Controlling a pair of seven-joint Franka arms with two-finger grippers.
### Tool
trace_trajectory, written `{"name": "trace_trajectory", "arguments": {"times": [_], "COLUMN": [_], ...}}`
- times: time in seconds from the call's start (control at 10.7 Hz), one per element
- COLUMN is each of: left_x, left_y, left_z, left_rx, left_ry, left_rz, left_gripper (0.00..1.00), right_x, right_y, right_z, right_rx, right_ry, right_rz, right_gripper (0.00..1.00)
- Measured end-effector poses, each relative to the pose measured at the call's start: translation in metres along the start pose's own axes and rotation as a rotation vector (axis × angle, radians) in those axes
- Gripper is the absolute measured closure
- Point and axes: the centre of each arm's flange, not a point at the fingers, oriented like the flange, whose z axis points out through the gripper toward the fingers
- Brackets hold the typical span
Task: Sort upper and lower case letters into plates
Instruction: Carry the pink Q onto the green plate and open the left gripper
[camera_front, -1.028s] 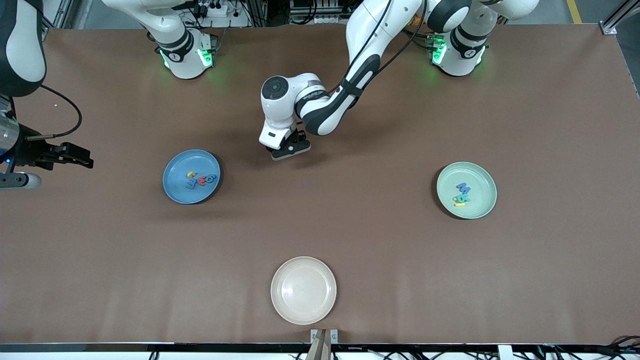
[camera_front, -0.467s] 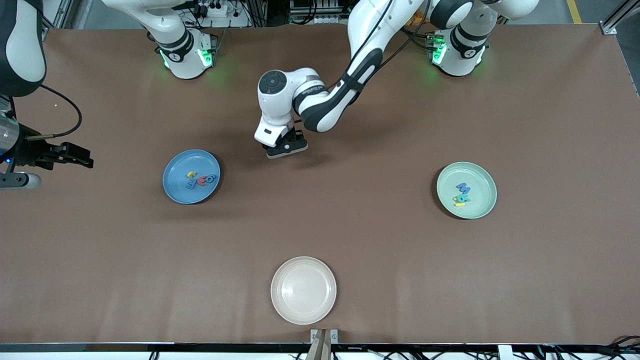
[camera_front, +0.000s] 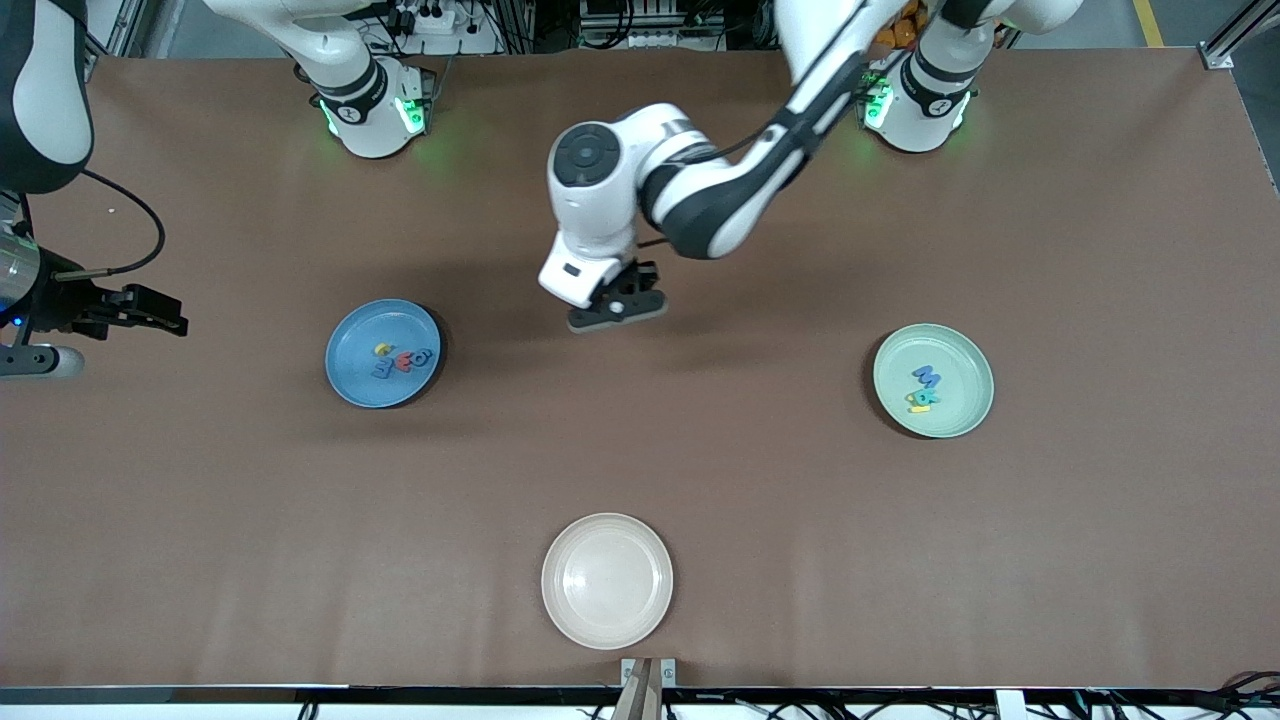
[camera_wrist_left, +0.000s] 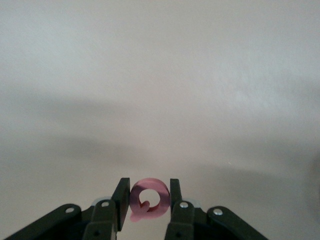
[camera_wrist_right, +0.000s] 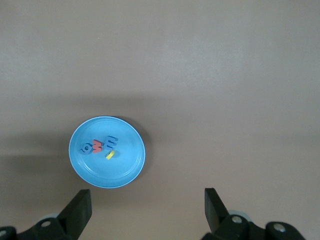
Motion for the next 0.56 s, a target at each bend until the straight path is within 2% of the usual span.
{"name": "trace_trajectory", "arguments": {"times": [0.19, 0.56], "left_x": [0.041, 0.123], "left_y": [-0.045, -0.175], "left_z": [-0.041, -0.102], "left_rx": [-0.004, 0.027], "left_ry": [-0.034, -0.130], "left_rz": [0.030, 0.140], "left_gripper": [0.64, 0.64], "right_x": [0.000, -0.001], "right_y": [0.002, 0.010], "right_z": [0.000, 0.000], "right_rx": [0.003, 0.035], "right_ry": [0.000, 0.005], "right_rz": [0.003, 0.002], "right_gripper": [0.00, 0.00]}}
